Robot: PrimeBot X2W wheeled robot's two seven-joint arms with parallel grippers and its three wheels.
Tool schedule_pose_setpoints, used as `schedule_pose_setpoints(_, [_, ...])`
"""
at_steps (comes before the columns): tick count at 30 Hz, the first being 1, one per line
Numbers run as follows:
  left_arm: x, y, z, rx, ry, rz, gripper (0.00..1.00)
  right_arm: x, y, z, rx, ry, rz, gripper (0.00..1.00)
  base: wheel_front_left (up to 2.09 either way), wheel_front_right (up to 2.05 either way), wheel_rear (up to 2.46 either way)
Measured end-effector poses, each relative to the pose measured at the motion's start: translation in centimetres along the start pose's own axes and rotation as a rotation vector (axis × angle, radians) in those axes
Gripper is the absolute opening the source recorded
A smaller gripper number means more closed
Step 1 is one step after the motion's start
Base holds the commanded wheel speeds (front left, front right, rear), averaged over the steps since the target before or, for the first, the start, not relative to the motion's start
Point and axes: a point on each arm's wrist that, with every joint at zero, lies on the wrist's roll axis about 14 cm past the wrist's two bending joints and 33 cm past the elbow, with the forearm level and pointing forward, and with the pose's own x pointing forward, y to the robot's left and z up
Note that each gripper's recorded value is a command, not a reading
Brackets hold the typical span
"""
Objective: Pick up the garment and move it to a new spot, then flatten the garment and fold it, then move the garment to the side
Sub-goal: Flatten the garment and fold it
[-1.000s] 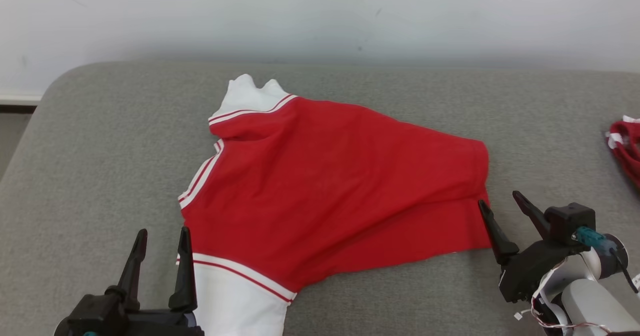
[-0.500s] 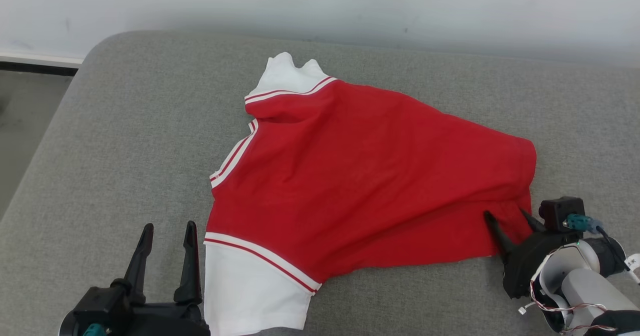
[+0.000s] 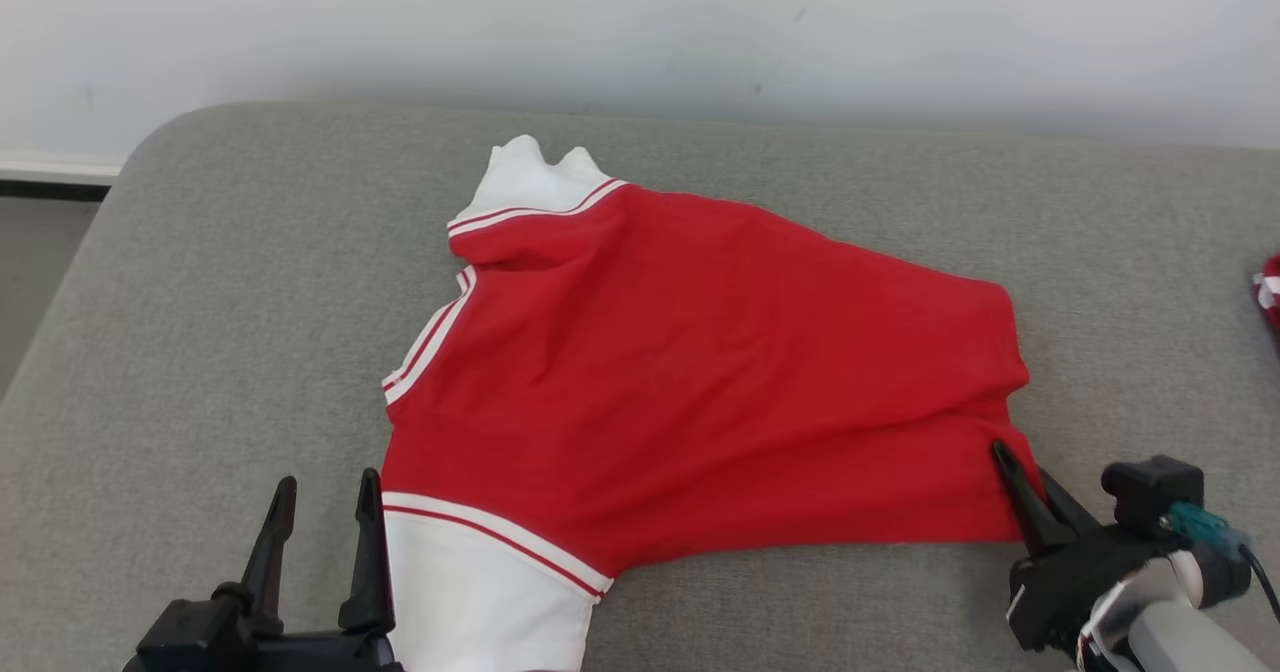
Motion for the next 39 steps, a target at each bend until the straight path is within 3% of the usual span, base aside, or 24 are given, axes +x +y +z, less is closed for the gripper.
schedule_pose_setpoints(10, [0.6,-2.1,-0.6,-0.014,0.014,-0.054,1.0,-5.3,0.5,1.1,0.105,-0.125,-0.018,0.0,0.0,0.0,0.0])
schedule_pose_setpoints(18, [1.1,-2.9,-1.2,-0.017,0.028,-0.075,1.0,-7.8,0.1,1.5,0.109,-0.103,-0.055,0.0,0.0,0.0,0.0])
schedule_pose_setpoints(23, [1.0,-2.9,-1.1,-0.018,0.025,-0.08,1.0,-7.1,0.0,2.1,0.068,-0.084,-0.052,0.0,0.0,0.0,0.0])
schedule_pose_setpoints(33, [0.5,-1.7,-1.2,-0.008,0.033,-0.046,1.0,-2.2,-2.1,2.2,0.01,-0.006,-0.073,0.0,0.0,0.0,0.0])
schedule_pose_setpoints(34, [0.5,-1.6,-1.2,-0.007,0.033,-0.044,1.0,-1.8,-2.4,1.8,0.009,0.009,-0.081,0.21,0.0,0.0,0.0])
schedule_pose_setpoints(35, [0.4,-1.5,-1.2,-0.005,0.034,-0.039,1.0,-1.5,-2.6,1.4,0.007,0.025,-0.084,0.21,0.0,0.0,0.0])
schedule_pose_setpoints(36, [0.4,-1.4,-1.1,-0.005,0.033,-0.038,1.0,-1.2,-2.6,0.9,0.006,0.036,-0.084,0.48,0.0,0.0,0.0])
schedule_pose_setpoints(37, [0.4,-1.2,-1.1,-0.004,0.031,-0.033,1.0,-0.9,-2.5,0.6,0.007,0.044,-0.082,1.0,0.0,0.0,0.0])
schedule_pose_setpoints(39, [0.3,-0.9,-1.0,-0.002,0.031,-0.024,1.0,-0.5,-2.3,0.3,0.007,0.042,-0.077,1.0,0.0,0.0,0.0])
